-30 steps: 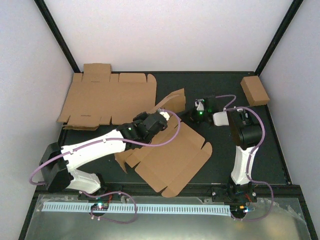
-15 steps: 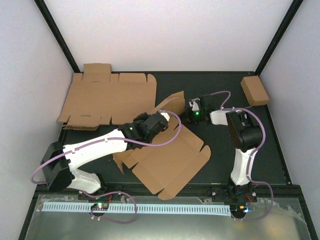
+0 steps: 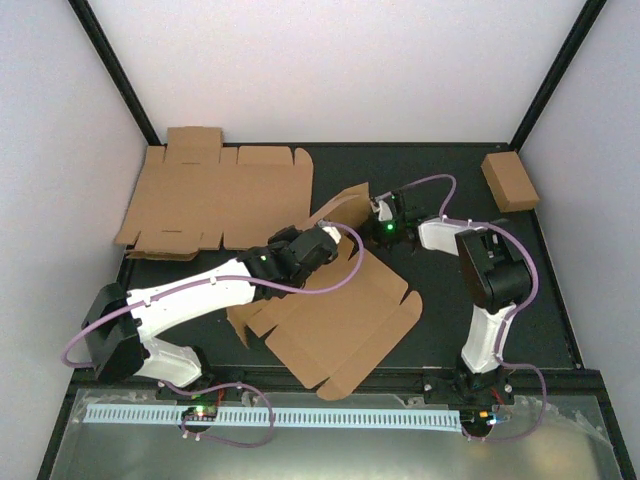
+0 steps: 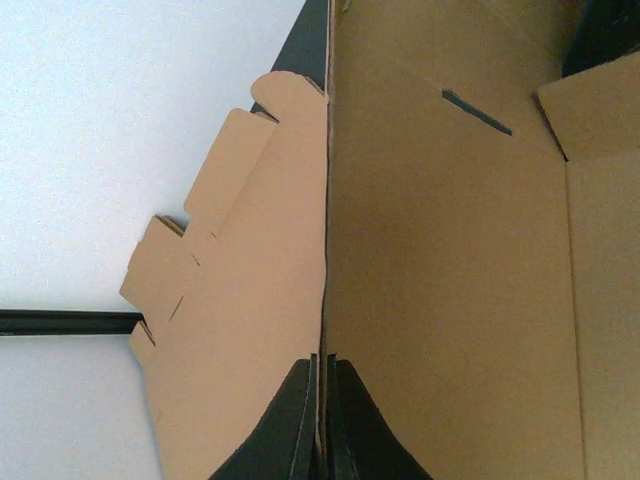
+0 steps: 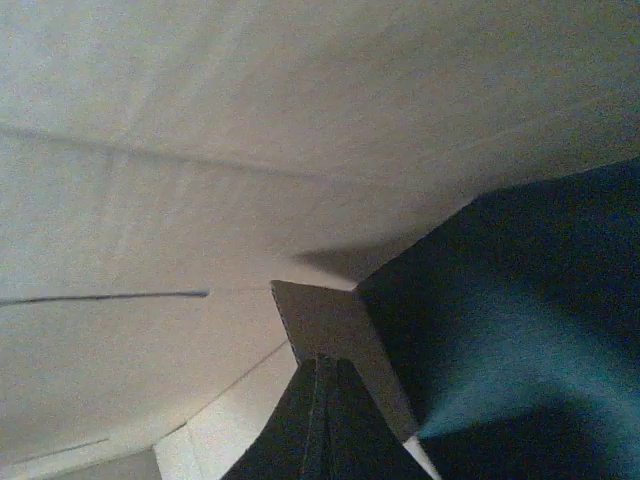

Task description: Fold the paper box

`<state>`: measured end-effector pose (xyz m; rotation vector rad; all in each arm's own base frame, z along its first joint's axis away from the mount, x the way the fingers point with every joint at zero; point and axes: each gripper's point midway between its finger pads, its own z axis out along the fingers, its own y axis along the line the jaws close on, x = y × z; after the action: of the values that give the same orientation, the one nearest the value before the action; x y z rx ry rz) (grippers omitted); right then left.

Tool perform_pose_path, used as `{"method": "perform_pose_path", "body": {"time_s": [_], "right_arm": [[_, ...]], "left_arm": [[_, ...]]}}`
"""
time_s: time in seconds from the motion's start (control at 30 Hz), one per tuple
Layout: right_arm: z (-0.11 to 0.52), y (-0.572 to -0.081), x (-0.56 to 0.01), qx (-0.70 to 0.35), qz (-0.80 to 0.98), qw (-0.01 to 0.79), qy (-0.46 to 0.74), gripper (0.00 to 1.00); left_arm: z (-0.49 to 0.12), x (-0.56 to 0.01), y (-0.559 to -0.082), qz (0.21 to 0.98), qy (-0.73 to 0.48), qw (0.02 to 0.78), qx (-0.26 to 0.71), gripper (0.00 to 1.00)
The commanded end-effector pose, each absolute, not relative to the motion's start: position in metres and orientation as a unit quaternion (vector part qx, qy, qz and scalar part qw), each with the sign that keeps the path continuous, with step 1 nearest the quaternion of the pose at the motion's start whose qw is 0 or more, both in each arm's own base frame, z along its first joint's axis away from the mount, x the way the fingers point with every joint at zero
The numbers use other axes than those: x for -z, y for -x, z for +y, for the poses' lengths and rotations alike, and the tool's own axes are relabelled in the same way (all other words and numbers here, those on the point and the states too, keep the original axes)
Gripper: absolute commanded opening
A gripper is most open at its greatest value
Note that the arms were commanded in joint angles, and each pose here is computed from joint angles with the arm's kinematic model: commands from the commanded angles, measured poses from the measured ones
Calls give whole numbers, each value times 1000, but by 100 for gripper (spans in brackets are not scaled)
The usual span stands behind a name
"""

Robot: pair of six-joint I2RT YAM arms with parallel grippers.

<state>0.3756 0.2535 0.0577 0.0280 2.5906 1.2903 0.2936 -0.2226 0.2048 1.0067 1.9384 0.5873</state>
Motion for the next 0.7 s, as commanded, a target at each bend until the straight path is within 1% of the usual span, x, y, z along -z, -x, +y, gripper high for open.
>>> {"method": "perform_pose_path", "body": {"time_s": [0.0,0.27,0.43,0.67], "right_arm": [[267,-358,-72,-448,885,121,29,2],[274,-340,-67,-447,886,114,40,2],[268,-337,-58,-439,890,125,23,2],[263,-338,-54,-439,886,150,6,2]], "left_arm": [[-233,-216,-296,775,-394,440,-226,2],[-238,-209,-290,765,-413,431,-243,2],[-242,-203,-286,747,-423,425,-287,2],[-250,-187,-281,706,-437,416,-372,2]]}}
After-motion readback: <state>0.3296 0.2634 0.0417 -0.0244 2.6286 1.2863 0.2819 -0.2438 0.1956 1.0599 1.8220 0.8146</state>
